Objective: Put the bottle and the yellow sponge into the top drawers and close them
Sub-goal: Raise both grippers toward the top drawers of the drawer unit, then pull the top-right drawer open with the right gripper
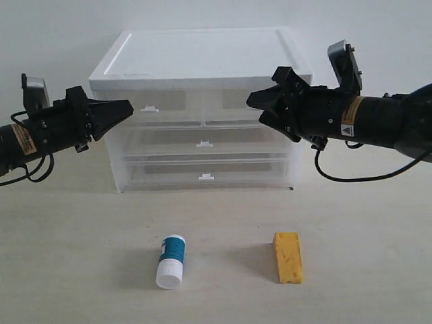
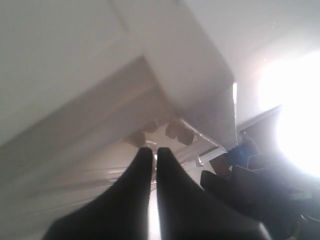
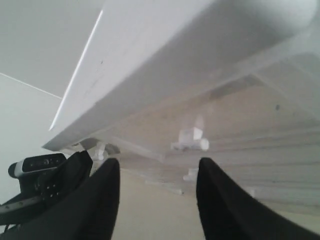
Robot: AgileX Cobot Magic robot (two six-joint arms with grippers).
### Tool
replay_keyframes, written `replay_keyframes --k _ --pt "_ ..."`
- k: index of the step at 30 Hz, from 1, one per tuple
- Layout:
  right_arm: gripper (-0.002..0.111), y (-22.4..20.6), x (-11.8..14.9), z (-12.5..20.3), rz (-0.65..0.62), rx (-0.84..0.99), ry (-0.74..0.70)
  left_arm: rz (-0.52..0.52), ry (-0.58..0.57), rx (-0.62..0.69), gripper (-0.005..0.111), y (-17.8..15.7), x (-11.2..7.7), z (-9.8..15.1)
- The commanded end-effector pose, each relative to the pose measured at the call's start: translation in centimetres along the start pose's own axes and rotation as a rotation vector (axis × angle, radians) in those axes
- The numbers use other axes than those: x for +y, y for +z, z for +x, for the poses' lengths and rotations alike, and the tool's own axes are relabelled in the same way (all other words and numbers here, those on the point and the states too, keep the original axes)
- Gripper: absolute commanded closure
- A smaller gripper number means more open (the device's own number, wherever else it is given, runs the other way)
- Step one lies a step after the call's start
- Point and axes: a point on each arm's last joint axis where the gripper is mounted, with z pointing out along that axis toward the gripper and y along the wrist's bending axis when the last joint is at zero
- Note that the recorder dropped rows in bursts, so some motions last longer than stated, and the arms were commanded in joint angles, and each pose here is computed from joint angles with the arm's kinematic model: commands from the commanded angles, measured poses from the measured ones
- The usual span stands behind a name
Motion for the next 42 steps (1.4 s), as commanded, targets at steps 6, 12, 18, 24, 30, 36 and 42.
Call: replay_keyframes --k 6,12,18,24,30,36,42 --pt "0.065 1.8 -0.9 -1.3 0.000 -0.038 0.037 -0.009 -0.017 -0.012 0.103 0.1 0.1 -0.1" --pt "0.065 2.2 -1.5 -1.6 0.019 -0.073 0.052 -0.009 -0.017 -0.012 0.103 0.1 0.1 -0.1" --pt "0.085 2.2 -1.7 -1.5 0.040 -0.069 0.018 -0.009 -0.017 -0.012 0.103 0.1 0.1 -0.1" --pt "0.108 2.1 -1.4 -1.4 0.001 -0.053 0.001 -0.009 -0.012 -0.012 0.103 0.1 0.1 -0.1" --pt "0.108 1.6 -2.4 0.2 0.012 -0.019 -0.005 -0.036 0.002 -0.018 0.103 0.1 0.4 -0.2" --pt "0.108 -0.4 -3.4 3.1 -0.096 -0.014 0.047 -0.058 -0.001 -0.013 0.103 0.1 0.7 -0.1" --pt "0.108 -2.0 -3.9 5.9 -0.151 0.024 0.059 -0.055 -0.001 -0.013 0.103 0.1 0.7 -0.1"
